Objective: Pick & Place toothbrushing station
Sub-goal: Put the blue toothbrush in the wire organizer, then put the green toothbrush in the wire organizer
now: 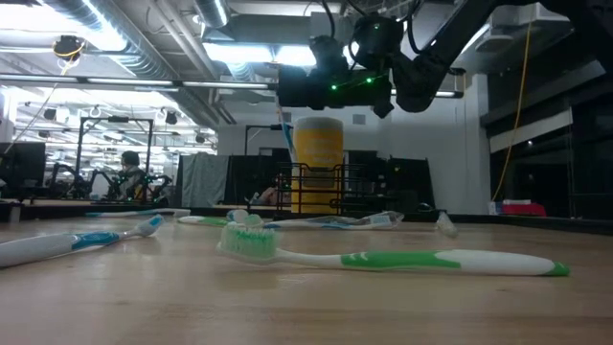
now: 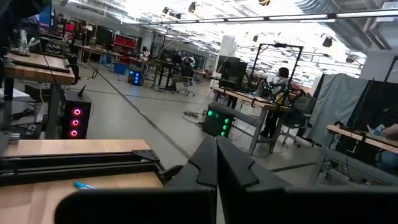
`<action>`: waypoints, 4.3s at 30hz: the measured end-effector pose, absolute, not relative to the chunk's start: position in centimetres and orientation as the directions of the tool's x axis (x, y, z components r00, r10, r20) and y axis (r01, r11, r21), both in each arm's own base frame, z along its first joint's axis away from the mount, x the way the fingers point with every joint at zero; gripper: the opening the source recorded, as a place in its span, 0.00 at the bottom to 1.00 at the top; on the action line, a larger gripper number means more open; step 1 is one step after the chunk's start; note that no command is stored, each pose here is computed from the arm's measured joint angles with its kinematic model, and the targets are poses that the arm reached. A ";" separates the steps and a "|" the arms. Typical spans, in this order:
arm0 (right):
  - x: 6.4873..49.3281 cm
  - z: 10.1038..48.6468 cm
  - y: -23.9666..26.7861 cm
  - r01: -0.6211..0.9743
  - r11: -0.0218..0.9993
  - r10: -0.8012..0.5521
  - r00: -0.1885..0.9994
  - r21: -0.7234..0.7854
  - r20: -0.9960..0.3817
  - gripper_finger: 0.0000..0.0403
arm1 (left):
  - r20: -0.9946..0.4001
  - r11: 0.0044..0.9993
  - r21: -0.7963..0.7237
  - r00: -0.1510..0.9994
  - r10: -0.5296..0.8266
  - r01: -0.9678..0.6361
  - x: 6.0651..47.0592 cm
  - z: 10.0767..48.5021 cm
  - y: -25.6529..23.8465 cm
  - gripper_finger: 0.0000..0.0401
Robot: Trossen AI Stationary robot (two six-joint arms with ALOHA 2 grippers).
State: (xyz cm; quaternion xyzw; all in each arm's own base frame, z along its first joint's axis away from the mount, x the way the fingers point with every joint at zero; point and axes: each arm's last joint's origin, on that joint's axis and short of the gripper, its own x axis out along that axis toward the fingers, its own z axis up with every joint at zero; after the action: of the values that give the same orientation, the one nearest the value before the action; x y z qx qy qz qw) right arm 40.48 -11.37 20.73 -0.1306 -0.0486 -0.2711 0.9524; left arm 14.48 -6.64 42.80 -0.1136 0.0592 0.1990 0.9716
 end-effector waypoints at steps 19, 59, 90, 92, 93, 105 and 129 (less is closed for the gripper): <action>40.3 21.3 -11.5 0.544 0.837 -0.520 0.825 -0.058 0.220 0.22 | -0.151 0.889 -0.195 0.908 0.391 -0.415 14.5 42.6 -7.7 0.22; 22.9 28.3 1.9 0.925 0.282 -0.549 0.373 0.255 -0.748 0.22 | -0.323 0.746 -0.061 0.720 0.614 -0.663 13.6 38.7 -5.7 0.22; 22.5 18.1 -10.4 0.976 -0.041 -0.177 0.203 0.213 -0.963 0.51 | -0.221 0.750 -0.022 0.735 0.641 -0.661 13.1 39.1 -6.6 0.22; 22.8 17.4 -10.6 0.981 -0.040 -0.165 0.183 0.192 -0.969 0.51 | -0.220 0.750 -0.022 0.735 0.641 -0.661 13.1 39.1 -6.6 0.22; 22.9 17.0 -10.6 0.982 -0.036 -0.157 0.178 0.186 -0.971 0.51 | -0.221 0.750 -0.023 0.735 0.641 -0.661 13.1 39.1 -6.6 0.22; 24.5 13.6 -11.9 0.988 -0.036 -0.171 0.143 0.151 -0.975 0.50 | -0.220 0.753 -0.057 0.744 0.631 -0.656 13.3 39.2 -6.7 0.22; 25.8 13.9 -11.8 0.987 0.035 -0.400 0.158 0.158 -0.903 0.01 | -0.226 0.761 -0.108 0.761 0.608 -0.640 13.4 39.5 -6.8 0.22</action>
State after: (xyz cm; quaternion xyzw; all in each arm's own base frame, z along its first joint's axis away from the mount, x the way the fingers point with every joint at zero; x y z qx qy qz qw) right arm 25.78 -11.75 13.93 0.4253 0.3449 -0.5494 0.6311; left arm 13.40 -6.82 39.47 -0.0898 0.0890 0.3338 0.9341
